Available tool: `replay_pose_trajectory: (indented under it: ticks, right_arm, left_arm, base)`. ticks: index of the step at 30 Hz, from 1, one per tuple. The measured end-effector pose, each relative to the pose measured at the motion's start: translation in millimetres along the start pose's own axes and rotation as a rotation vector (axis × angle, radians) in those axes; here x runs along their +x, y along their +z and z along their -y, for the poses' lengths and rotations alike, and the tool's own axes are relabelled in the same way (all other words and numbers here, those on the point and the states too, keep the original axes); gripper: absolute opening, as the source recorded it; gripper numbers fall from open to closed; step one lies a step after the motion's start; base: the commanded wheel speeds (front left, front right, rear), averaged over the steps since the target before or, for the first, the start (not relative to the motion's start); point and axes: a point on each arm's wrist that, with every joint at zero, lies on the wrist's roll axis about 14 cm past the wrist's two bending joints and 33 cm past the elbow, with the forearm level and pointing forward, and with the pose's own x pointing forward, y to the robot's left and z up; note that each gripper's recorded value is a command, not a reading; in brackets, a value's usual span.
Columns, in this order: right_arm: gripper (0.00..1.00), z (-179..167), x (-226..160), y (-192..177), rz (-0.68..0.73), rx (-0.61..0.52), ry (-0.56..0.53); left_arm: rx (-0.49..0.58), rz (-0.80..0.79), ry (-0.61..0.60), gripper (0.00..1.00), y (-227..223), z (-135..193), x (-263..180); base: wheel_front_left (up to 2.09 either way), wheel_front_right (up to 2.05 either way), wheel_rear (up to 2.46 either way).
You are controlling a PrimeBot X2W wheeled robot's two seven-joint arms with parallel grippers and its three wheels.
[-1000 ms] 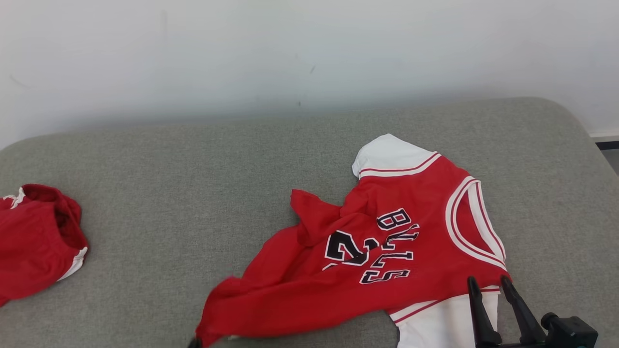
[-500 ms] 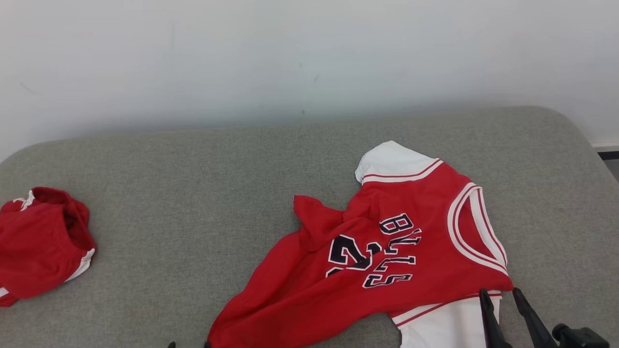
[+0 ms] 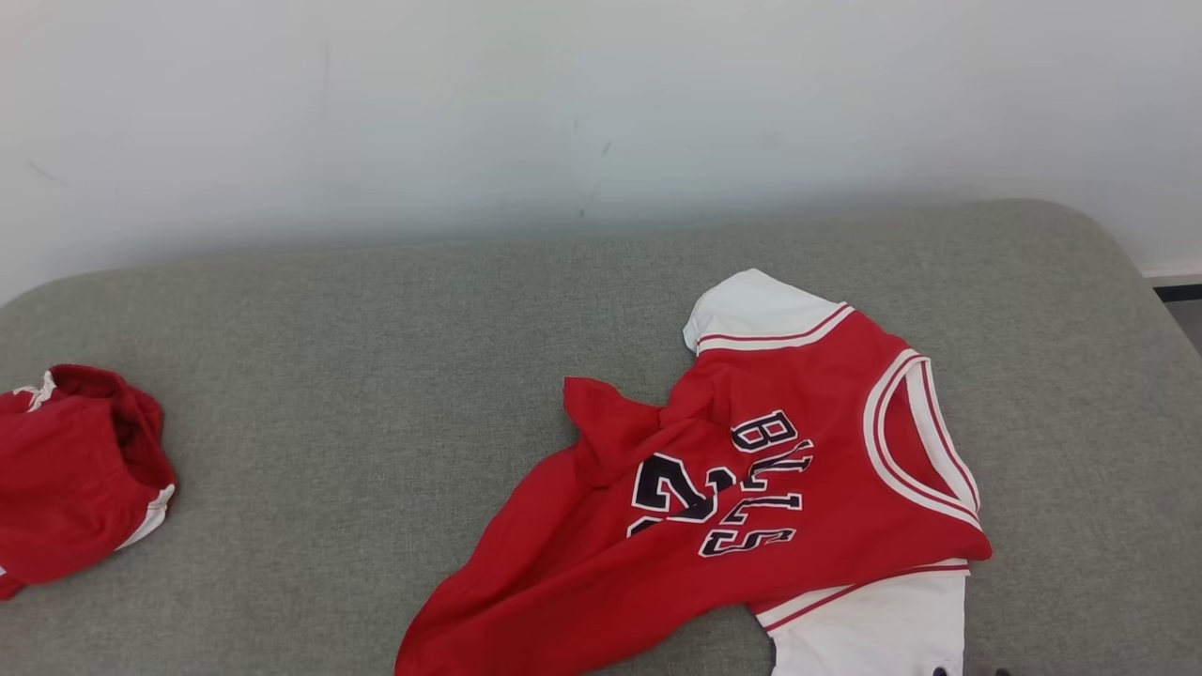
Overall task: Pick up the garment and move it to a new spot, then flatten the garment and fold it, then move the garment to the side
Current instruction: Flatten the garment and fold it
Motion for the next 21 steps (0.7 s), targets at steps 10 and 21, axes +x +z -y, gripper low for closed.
replay_pose_trajectory:
  ticks: [10,21]
  right_arm:
    - [1.0,0.4,7.5,-27.2,-0.1,0.019,-0.019]
    - [1.0,-1.6,9.8,-40.9,-0.153,0.039,-0.023]
  left_arm:
    - [0.003,-0.001,-0.013,1.0,3.8,3.3,14.9]
    - [-0.006,-0.053,-0.037,0.95,-11.0,11.8,18.3]
  base:
    - [0.0,0.0,0.0]
    - [0.0,0.0,0.0]
